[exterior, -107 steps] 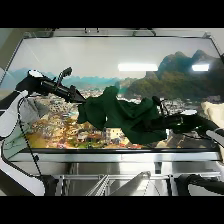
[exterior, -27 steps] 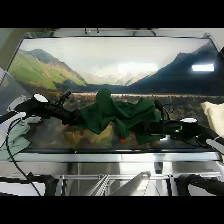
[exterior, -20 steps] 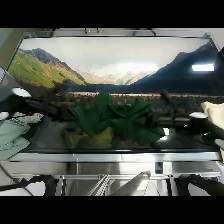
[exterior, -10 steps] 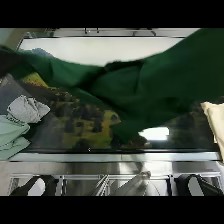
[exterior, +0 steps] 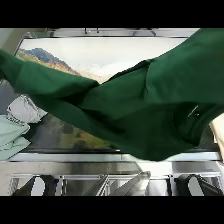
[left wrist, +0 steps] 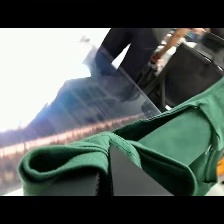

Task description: Fold the shirts.

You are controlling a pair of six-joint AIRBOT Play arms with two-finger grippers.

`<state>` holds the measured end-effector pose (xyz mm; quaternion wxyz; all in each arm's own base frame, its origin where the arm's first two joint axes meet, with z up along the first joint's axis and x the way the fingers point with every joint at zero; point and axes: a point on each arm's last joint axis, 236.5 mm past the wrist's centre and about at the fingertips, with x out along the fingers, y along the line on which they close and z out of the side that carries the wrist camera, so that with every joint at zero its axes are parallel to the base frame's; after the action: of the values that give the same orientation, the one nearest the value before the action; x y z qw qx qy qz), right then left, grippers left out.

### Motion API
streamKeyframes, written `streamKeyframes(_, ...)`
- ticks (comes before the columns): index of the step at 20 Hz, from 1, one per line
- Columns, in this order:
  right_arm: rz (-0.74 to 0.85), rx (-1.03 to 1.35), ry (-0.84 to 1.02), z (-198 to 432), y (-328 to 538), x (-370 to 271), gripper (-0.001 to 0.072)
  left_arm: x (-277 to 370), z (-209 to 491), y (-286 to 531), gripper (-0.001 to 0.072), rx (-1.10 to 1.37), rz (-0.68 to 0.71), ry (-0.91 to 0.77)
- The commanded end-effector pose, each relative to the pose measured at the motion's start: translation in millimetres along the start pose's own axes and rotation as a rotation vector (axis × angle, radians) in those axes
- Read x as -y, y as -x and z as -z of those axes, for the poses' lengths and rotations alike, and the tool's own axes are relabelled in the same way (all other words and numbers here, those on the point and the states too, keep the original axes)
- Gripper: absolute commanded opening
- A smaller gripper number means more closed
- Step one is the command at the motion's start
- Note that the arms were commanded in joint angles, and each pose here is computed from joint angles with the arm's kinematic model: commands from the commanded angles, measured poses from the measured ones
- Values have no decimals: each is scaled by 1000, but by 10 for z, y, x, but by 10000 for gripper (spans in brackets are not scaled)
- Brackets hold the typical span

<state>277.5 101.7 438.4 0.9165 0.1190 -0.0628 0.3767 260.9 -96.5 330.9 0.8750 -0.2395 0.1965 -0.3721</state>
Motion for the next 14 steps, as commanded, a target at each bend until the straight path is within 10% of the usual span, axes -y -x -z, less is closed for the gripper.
streamKeyframes(1,23,-241,-164,930,-377,667,15,-744,414,-122,23,-39,-19,209)
streamKeyframes(5,133,-416,-382,2249,-913,1639,15,-1734,867,-304,69,-42,-48,412)
streamKeyframes(7,286,-417,-463,2744,-958,2274,21,-2165,1063,-372,533,-48,-72,472)
streamKeyframes(8,341,-405,-513,2920,-937,2527,198,-2376,1107,-376,720,-43,-90,511)
streamKeyframes(9,353,-401,-561,3032,-908,2656,543,-2562,1137,-366,720,-43,-99,555)
streamKeyframes(10,334,-400,-608,3084,-859,2701,715,-2682,1148,-354,720,-48,-89,586)
streamKeyframes(13,247,-456,-711,3069,-571,2594,675,-2759,1112,-269,720,-92,26,635)
streamKeyframes(14,213,-497,-739,3063,-407,2526,510,-2744,1170,-259,719,-136,56,644)
